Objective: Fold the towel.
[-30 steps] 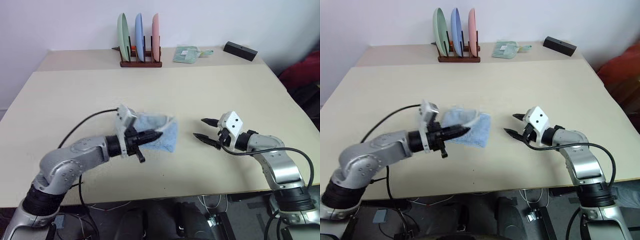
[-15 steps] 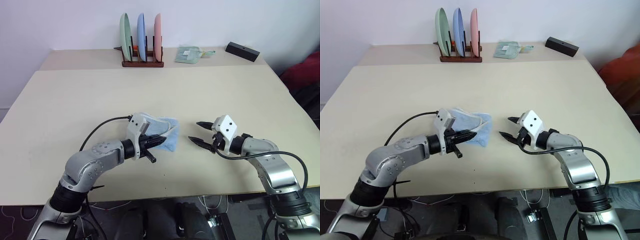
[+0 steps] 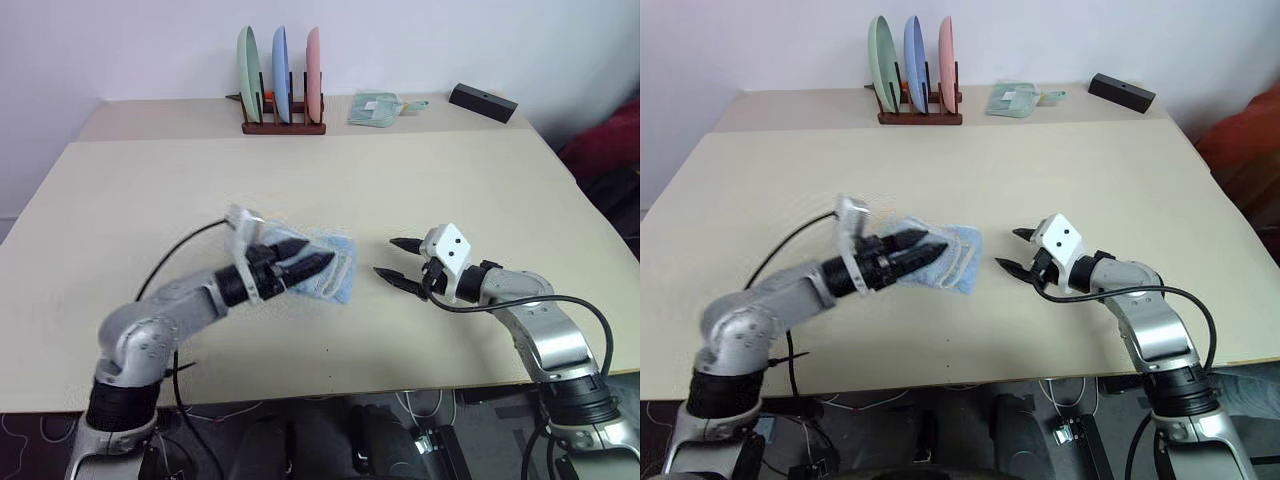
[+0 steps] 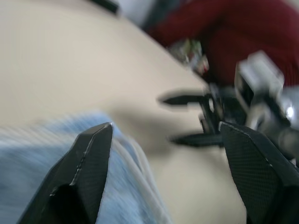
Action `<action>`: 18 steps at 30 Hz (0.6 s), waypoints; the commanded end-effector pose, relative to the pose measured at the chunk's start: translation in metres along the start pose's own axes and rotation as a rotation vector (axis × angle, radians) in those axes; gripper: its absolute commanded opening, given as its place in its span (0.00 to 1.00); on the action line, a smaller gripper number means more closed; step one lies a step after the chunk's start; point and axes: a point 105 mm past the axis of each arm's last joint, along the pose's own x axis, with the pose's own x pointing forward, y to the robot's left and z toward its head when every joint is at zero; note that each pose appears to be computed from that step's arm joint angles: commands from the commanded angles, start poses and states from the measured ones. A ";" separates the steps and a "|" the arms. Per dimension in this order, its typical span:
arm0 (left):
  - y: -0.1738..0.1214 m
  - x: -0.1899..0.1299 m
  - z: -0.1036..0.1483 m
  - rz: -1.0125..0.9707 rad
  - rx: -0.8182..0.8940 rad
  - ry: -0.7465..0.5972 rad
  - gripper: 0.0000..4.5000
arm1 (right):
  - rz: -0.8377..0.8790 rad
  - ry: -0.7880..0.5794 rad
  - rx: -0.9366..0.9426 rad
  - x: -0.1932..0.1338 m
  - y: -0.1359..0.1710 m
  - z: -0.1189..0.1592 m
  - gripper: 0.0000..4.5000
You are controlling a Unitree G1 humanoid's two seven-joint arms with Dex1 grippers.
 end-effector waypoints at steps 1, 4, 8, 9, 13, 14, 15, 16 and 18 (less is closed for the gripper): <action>0.017 -0.022 0.034 0.107 0.099 -0.105 0.43 | 0.035 -0.118 -0.001 0.007 0.006 0.042 0.31; 0.022 -0.026 0.022 0.118 0.120 -0.046 0.11 | 0.072 -0.121 0.015 0.021 0.020 0.052 0.00; 0.030 -0.024 -0.024 0.129 0.258 0.166 0.00 | 0.099 -0.082 0.039 0.048 0.039 0.053 0.00; 0.032 -0.021 -0.029 0.128 0.250 0.167 0.00 | 0.108 -0.070 0.047 0.055 0.044 0.051 0.00; 0.040 -0.015 -0.049 0.149 0.231 0.178 0.00 | 0.070 0.044 0.050 0.074 0.047 0.022 0.00; 0.041 -0.014 -0.052 0.152 0.227 0.177 0.00 | 0.050 0.073 0.049 0.077 0.045 0.013 0.00; 0.043 -0.014 -0.057 0.158 0.220 0.179 0.00 | 0.040 0.092 0.057 0.080 0.043 0.006 0.00; 0.045 -0.014 -0.062 0.164 0.220 0.185 0.00 | 0.033 0.106 0.073 0.081 0.042 0.000 0.00; 0.048 -0.015 -0.072 0.180 0.209 0.192 0.00 | 0.040 0.142 0.059 0.080 0.044 -0.014 0.00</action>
